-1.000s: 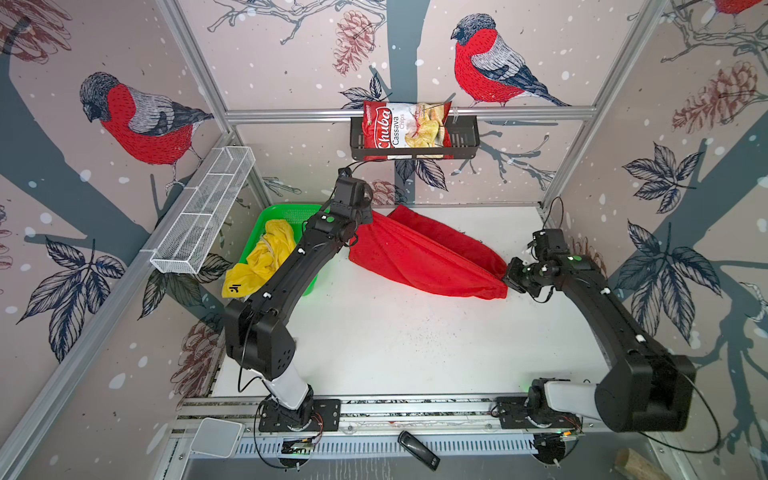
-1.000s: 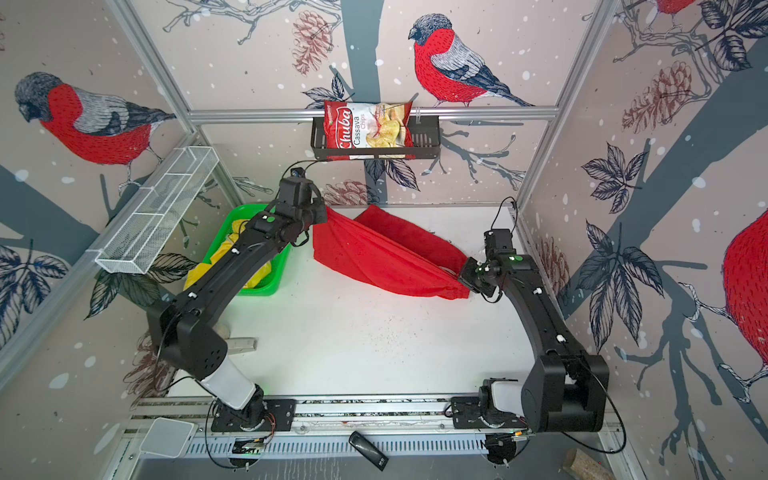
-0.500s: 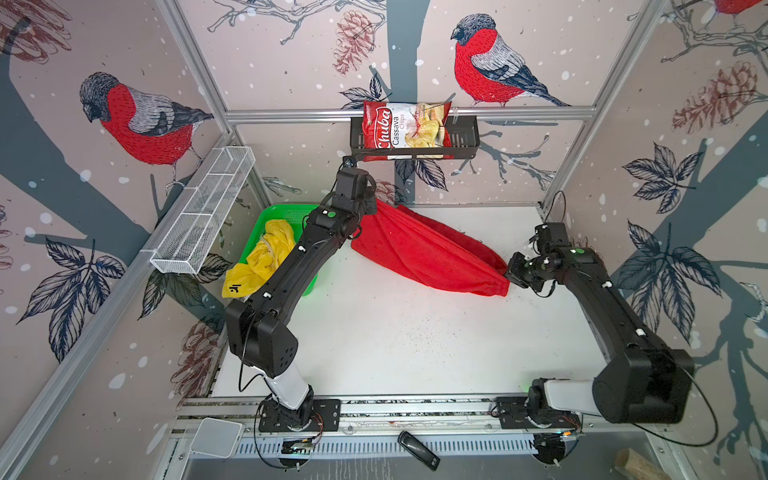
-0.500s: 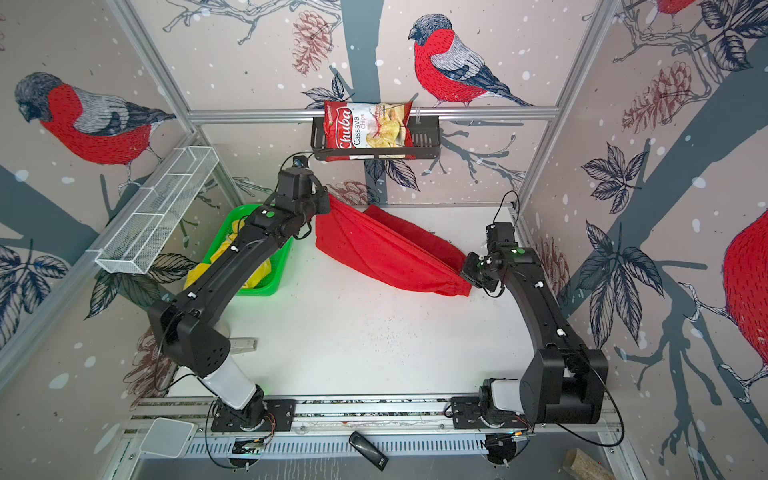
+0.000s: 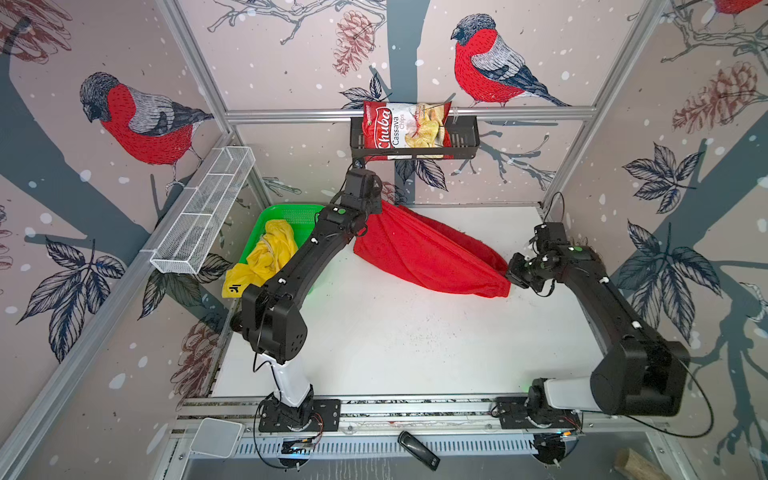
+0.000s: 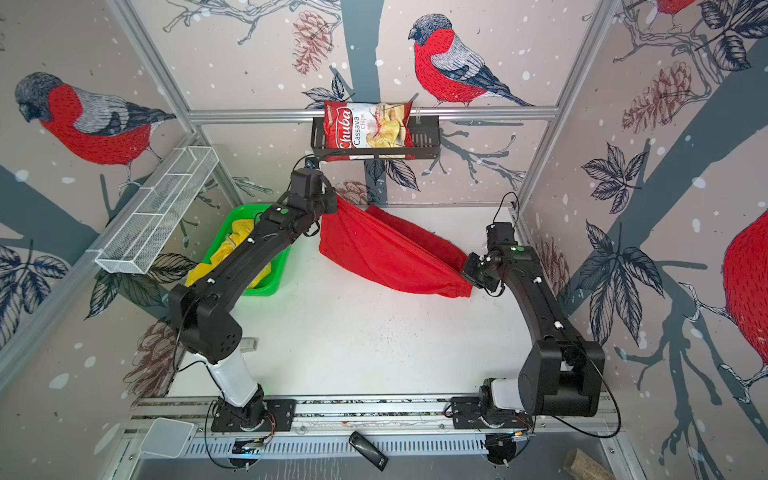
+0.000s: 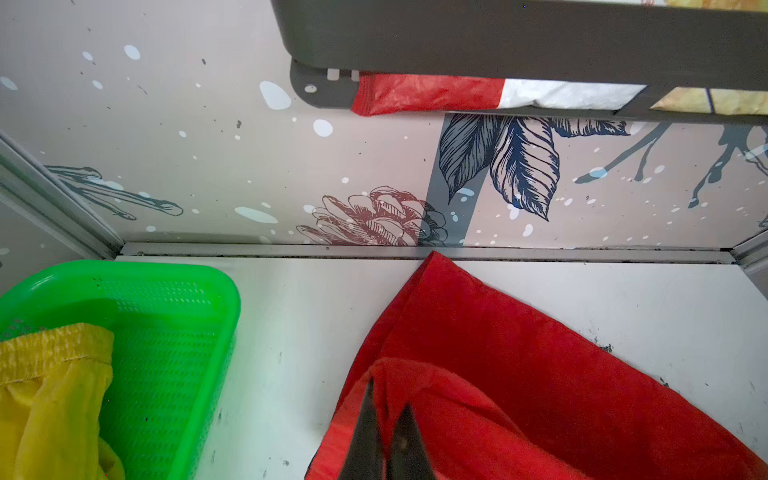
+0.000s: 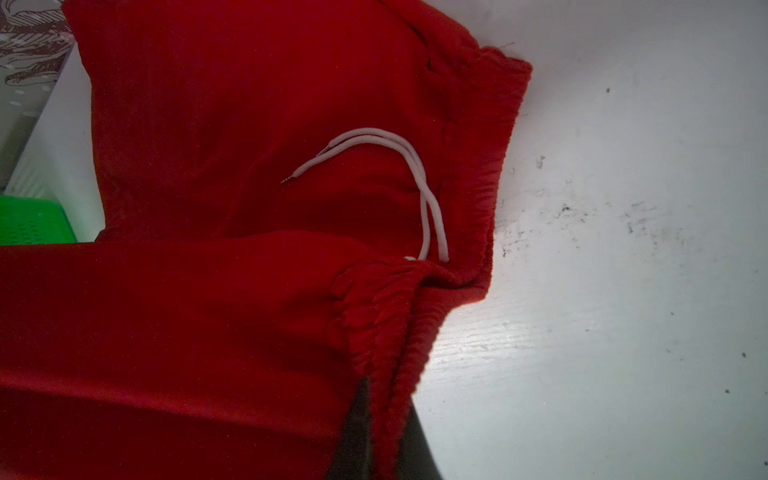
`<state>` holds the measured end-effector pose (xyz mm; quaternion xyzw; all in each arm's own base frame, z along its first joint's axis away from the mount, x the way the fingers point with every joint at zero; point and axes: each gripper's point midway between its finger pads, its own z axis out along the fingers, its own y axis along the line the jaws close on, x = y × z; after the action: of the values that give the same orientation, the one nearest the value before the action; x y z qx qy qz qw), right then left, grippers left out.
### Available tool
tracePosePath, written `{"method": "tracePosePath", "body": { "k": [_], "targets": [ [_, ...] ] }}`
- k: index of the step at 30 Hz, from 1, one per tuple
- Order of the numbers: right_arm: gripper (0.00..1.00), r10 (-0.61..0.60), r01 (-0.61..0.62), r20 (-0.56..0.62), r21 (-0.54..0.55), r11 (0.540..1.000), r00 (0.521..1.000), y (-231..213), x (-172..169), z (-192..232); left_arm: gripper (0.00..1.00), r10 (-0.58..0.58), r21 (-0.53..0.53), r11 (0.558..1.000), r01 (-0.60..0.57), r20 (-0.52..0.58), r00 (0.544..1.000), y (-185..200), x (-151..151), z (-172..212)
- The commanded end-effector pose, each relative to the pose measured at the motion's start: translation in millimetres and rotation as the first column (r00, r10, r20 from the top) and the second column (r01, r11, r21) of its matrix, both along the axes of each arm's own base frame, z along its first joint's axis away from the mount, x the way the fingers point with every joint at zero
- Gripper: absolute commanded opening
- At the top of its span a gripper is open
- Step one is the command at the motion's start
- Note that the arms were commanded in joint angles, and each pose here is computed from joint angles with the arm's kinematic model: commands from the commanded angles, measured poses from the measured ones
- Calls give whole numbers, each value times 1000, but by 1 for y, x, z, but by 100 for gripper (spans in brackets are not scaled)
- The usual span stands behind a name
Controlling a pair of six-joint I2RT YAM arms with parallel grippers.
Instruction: Fold and stack the shorts
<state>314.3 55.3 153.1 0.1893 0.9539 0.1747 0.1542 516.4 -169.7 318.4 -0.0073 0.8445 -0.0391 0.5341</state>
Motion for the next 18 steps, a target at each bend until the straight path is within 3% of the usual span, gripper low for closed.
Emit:
{"method": "tracePosePath", "body": {
  "k": [1, 18],
  "targets": [
    [2, -31, 15, -104, -151, 988, 994, -29, -19, -16, 0, 160, 5, 987, -163, 166, 973, 26, 23, 38],
    [3, -41, 18, -149, -153, 988, 988, -39, -4, -38, 0, 128, 61, 988, -139, 157, 979, -3, 78, 9]
  ]
}}
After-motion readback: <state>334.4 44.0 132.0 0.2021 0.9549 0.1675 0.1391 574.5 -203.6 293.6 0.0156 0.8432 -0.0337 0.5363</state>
